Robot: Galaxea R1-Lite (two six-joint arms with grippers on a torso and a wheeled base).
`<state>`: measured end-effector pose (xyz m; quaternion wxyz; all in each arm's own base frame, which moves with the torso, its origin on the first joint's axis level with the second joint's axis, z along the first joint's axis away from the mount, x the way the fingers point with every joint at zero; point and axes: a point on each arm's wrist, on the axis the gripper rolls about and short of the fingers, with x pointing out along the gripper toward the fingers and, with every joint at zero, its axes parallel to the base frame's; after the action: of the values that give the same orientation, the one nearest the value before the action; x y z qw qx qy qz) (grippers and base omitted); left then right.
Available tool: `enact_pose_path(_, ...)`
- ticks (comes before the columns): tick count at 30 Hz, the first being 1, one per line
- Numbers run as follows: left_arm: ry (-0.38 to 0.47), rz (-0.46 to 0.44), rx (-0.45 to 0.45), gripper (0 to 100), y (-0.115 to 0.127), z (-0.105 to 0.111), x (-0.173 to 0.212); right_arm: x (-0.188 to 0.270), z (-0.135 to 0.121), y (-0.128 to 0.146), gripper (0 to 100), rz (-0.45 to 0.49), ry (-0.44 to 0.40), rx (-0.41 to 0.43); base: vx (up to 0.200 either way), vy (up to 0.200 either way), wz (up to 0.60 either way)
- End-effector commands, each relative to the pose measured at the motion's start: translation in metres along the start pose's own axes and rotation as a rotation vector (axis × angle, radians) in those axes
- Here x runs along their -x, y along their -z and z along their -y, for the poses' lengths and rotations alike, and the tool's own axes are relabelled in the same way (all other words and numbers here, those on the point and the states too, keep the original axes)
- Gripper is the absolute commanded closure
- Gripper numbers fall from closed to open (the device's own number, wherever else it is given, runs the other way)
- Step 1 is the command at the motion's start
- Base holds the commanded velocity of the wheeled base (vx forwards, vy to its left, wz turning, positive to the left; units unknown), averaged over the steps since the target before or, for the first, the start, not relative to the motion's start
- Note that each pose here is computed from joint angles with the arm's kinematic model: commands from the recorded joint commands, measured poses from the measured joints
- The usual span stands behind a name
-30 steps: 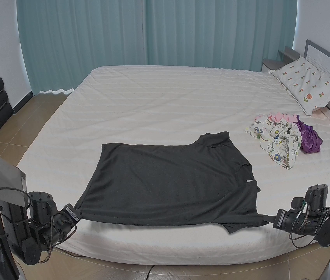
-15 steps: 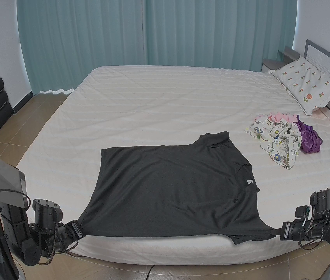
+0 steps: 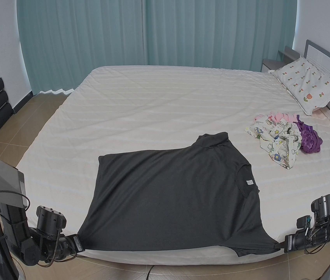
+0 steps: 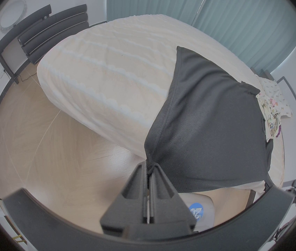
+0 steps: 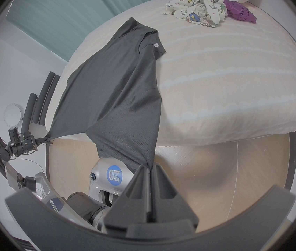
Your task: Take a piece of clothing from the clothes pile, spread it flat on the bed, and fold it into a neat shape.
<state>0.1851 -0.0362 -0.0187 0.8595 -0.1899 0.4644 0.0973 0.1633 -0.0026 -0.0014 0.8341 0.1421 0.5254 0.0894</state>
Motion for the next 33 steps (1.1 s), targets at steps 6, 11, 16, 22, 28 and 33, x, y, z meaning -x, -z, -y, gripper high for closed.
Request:
enact_pose_path(6, -0.025, -0.038, -0.033, 100, 0.005, -0.004, 0.010, 0.007, -0.002, 0.007, 100, -0.020, 0.004, 0.029, 0.000, 0.000, 0.00)
enact_pose_path(11, 0.004, 0.006, -0.024, 100, 0.000, -0.001, 0.011, 0.009, -0.003, -0.010, 100, 0.063, -0.005, 0.041, 0.000, 0.000, 0.00)
enact_pose_path(16, 0.066, 0.116, 0.017, 100, -0.015, 0.005, 0.009, 0.012, -0.007, -0.034, 100, 0.169, -0.024, 0.059, 0.000, 0.000, 0.00)
enact_pose_path(22, 0.118, 0.202, 0.068, 100, -0.032, 0.014, 0.004, 0.015, -0.014, -0.063, 100, 0.270, -0.049, 0.032, 0.000, 0.000, 0.00)
enact_pose_path(28, 0.145, 0.268, 0.106, 100, -0.052, 0.022, -0.007, 0.013, -0.018, -0.086, 100, 0.327, -0.057, 0.054, 0.000, 0.000, 0.00)
enact_pose_path(33, 0.134, 0.278, 0.119, 100, -0.061, 0.025, -0.023, 0.008, -0.019, -0.105, 100, 0.363, -0.066, 0.056, 0.000, 0.000, 0.00)
